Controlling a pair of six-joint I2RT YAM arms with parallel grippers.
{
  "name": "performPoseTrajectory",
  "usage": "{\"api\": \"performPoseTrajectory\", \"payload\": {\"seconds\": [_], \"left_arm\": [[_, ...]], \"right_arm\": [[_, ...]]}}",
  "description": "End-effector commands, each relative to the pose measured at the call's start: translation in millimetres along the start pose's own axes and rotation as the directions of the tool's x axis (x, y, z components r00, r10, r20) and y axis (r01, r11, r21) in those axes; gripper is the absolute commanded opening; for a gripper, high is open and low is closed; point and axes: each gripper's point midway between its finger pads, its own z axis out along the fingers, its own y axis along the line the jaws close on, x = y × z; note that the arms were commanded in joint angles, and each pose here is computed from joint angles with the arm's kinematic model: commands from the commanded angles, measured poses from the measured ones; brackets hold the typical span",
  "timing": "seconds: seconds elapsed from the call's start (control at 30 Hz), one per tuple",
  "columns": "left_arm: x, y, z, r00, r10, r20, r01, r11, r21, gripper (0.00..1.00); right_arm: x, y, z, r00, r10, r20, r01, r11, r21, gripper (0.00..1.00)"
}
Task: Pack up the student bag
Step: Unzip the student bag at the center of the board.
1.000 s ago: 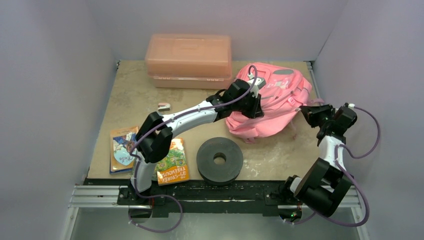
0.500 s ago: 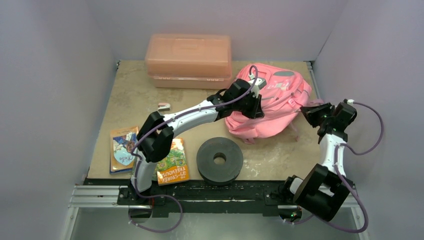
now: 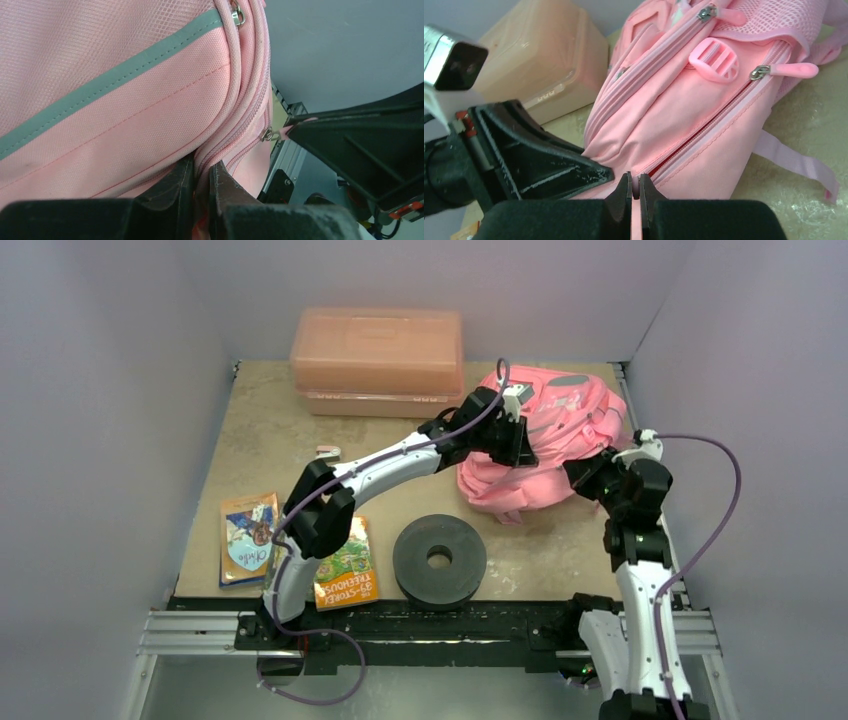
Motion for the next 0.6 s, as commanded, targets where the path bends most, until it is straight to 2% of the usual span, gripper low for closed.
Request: {"api": "performPoseTrajectory", "payload": {"seconds": [0.0, 0.07, 0.1, 0.27, 0.3, 0.37, 0.43, 0.57], "left_arm": [[-27.1, -26.0, 2.4, 0.992, -0.107, 0.060, 0.101, 0.990, 0.099, 0.00], [-25.6, -25.4, -0.5, 0.993, -0.104, 0.054, 0.099, 0.991, 0.089, 0.00], [-25.7, -24.1, -4.4, 0.994, -0.098, 0.056, 0.093, 0.993, 0.076, 0.03], [-26.3, -22.5, -41.5, 0.993, 0.021, 0.118, -0.026, 0.999, 0.040, 0.54], [-33.1, -29.2, -55.9, 0.984, 0.061, 0.165, -0.069, 0.997, 0.044, 0.72], [-36.3, -29.7, -72.4, 0.967, 0.122, 0.223, -0.132, 0.991, 0.028, 0.89], [-35.8, -27.9, -86.6, 0.948, 0.174, 0.266, -0.181, 0.984, -0.002, 0.94], [-22.6, -12.7, -101.2, 0.923, 0.242, 0.299, -0.225, 0.970, -0.090, 0.89]], "right_arm": [[14.6, 42.1, -19.0, 0.992, -0.123, 0.007, 0.120, 0.958, -0.260, 0.00], [17.5, 42.3, -16.5, 0.993, -0.122, -0.012, 0.114, 0.957, -0.268, 0.00], [18.5, 37.9, -13.9, 0.993, -0.114, -0.021, 0.106, 0.964, -0.246, 0.00], [19.1, 25.4, -6.7, 0.995, -0.068, -0.071, 0.056, 0.986, -0.157, 0.00], [19.7, 27.3, -6.5, 0.995, -0.055, -0.089, 0.040, 0.987, -0.159, 0.00], [21.2, 30.5, -6.7, 0.992, -0.029, -0.125, 0.009, 0.987, -0.158, 0.00], [24.2, 36.5, -7.2, 0.987, -0.022, -0.159, -0.008, 0.983, -0.185, 0.00], [21.4, 36.1, -8.1, 0.986, -0.054, -0.155, 0.025, 0.983, -0.183, 0.00]]}}
